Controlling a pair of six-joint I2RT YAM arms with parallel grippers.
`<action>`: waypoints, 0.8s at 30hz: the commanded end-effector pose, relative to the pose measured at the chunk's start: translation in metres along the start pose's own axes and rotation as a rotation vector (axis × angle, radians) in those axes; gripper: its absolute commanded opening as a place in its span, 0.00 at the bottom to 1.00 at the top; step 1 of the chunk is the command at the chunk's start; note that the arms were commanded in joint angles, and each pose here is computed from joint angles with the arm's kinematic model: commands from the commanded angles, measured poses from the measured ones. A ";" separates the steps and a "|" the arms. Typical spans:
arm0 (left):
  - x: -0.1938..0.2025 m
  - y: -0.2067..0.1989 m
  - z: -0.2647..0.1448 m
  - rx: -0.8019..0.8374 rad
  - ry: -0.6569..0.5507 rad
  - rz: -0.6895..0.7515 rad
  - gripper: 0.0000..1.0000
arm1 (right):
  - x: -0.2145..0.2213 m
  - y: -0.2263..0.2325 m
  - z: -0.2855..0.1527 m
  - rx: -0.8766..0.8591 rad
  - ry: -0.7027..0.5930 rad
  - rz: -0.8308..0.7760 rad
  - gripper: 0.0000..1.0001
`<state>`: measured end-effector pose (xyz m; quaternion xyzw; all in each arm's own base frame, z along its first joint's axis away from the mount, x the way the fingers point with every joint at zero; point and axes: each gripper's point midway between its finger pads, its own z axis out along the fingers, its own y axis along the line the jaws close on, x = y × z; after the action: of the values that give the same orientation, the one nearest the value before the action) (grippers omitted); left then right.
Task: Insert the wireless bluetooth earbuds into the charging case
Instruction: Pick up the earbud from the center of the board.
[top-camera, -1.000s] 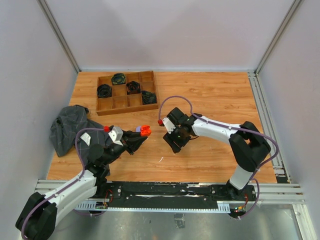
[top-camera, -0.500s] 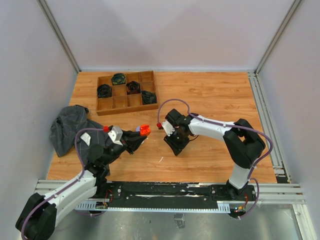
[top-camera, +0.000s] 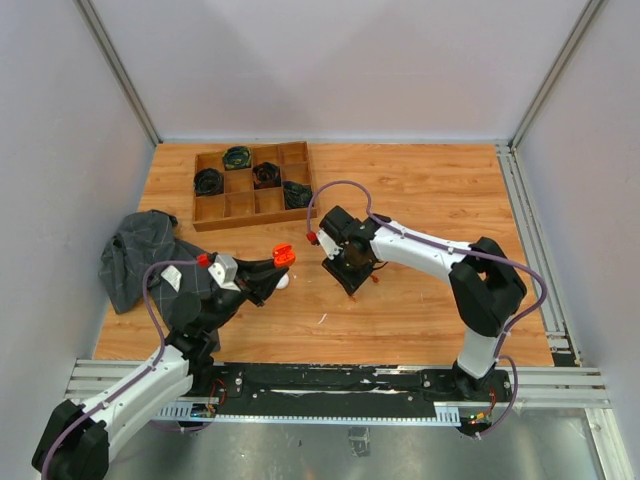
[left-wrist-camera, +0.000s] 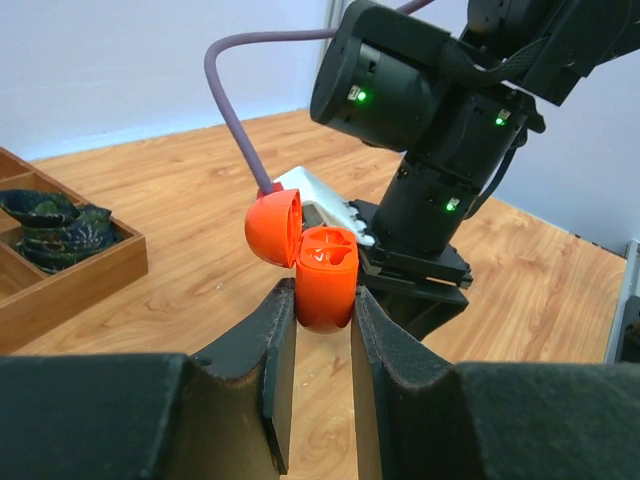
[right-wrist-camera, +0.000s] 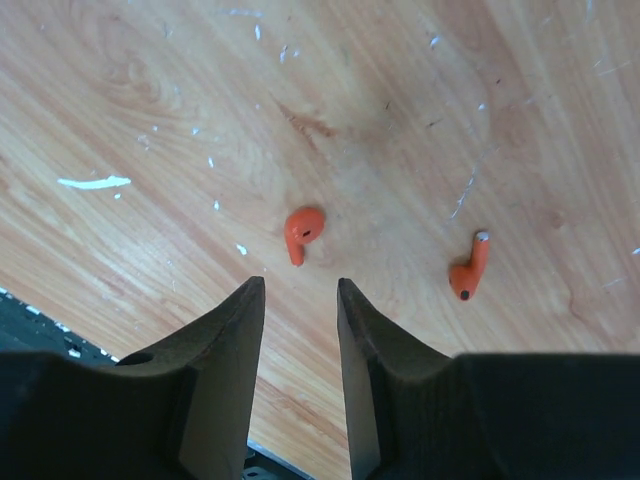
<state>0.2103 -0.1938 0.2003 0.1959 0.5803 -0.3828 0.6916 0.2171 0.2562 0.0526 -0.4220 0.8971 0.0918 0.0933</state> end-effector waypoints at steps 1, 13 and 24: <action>-0.001 0.004 -0.003 -0.025 -0.018 0.016 0.00 | 0.000 -0.005 0.007 0.067 0.062 -0.007 0.36; -0.001 0.001 -0.002 -0.010 -0.016 0.013 0.00 | 0.003 -0.007 0.033 0.117 0.162 -0.047 0.35; -0.003 -0.001 -0.002 0.004 -0.021 0.011 0.00 | 0.016 -0.006 0.044 0.118 0.220 -0.064 0.24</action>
<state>0.2110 -0.1924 0.2003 0.1921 0.5811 -0.3805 0.6933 0.2231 0.2603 0.0159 -0.4417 0.8958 0.0182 0.0447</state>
